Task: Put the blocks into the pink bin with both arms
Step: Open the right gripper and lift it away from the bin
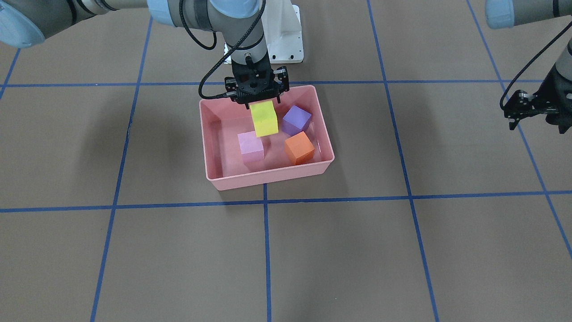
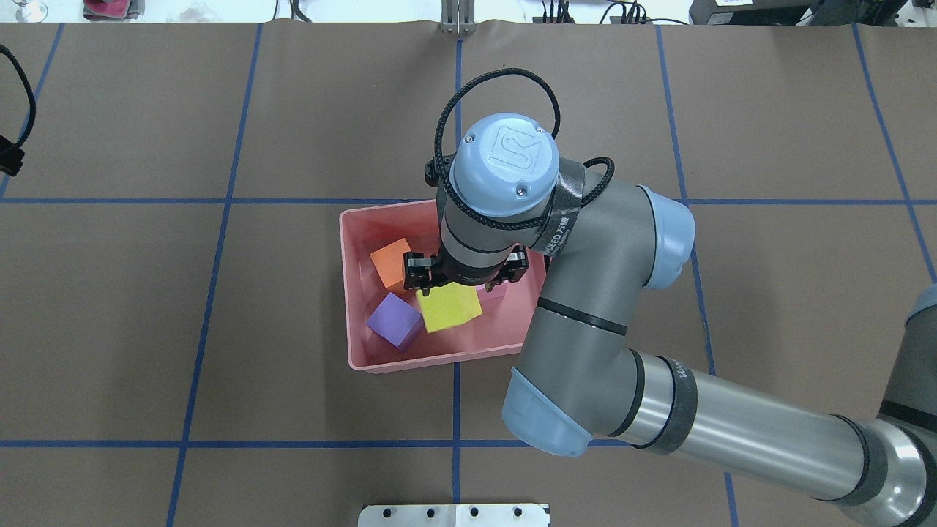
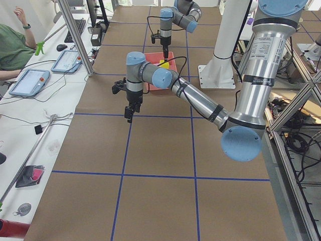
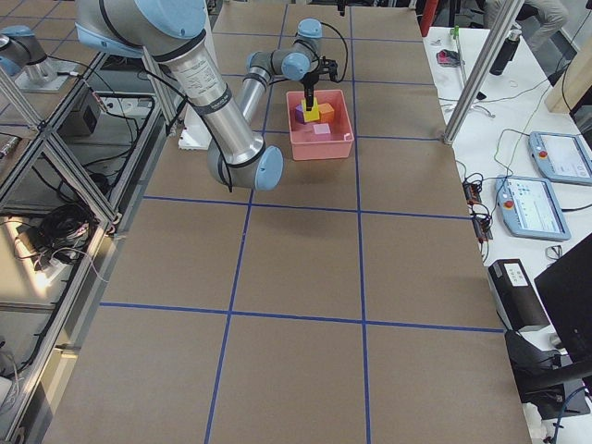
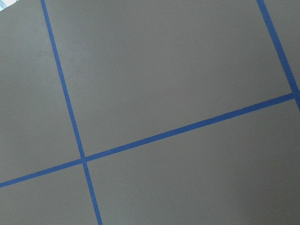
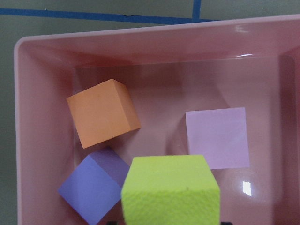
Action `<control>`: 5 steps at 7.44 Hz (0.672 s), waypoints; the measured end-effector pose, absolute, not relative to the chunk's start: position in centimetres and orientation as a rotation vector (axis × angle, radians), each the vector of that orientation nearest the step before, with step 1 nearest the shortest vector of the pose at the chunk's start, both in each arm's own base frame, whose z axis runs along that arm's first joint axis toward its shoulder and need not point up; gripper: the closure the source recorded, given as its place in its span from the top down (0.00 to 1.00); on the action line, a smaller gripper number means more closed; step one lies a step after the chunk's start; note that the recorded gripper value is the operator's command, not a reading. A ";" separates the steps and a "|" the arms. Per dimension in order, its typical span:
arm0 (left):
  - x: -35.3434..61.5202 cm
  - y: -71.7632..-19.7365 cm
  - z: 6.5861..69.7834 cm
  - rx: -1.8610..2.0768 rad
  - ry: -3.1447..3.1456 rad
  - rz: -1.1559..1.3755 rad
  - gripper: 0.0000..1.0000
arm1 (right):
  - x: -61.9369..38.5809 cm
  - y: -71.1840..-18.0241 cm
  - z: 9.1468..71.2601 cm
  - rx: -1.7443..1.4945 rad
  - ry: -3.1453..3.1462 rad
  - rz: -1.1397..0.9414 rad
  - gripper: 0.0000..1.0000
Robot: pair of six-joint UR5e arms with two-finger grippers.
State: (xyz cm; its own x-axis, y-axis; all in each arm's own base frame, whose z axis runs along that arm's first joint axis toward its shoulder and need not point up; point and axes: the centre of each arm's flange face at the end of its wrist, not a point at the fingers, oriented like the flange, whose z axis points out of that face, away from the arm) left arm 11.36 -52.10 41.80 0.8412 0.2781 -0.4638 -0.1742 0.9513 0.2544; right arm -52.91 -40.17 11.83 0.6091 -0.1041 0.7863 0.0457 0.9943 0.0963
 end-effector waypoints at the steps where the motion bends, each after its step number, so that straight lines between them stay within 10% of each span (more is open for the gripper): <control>1: 10.9 -52.0 42.3 0.213 0.521 0.233 1.00 | -51.5 -41.0 11.9 0.071 -0.914 -0.069 1.00; 5: 9.4 -52.4 43.4 0.218 0.528 0.163 1.00 | -32.2 -51.0 22.1 0.097 -0.819 -0.073 1.00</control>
State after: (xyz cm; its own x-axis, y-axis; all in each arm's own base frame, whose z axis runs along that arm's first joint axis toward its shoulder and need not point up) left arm 9.42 -52.41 43.40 0.8516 0.2097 -0.4805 -0.0979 0.9640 0.2471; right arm -32.19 -51.03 22.11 0.6808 -0.1024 0.7253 0.0276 0.9931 0.1144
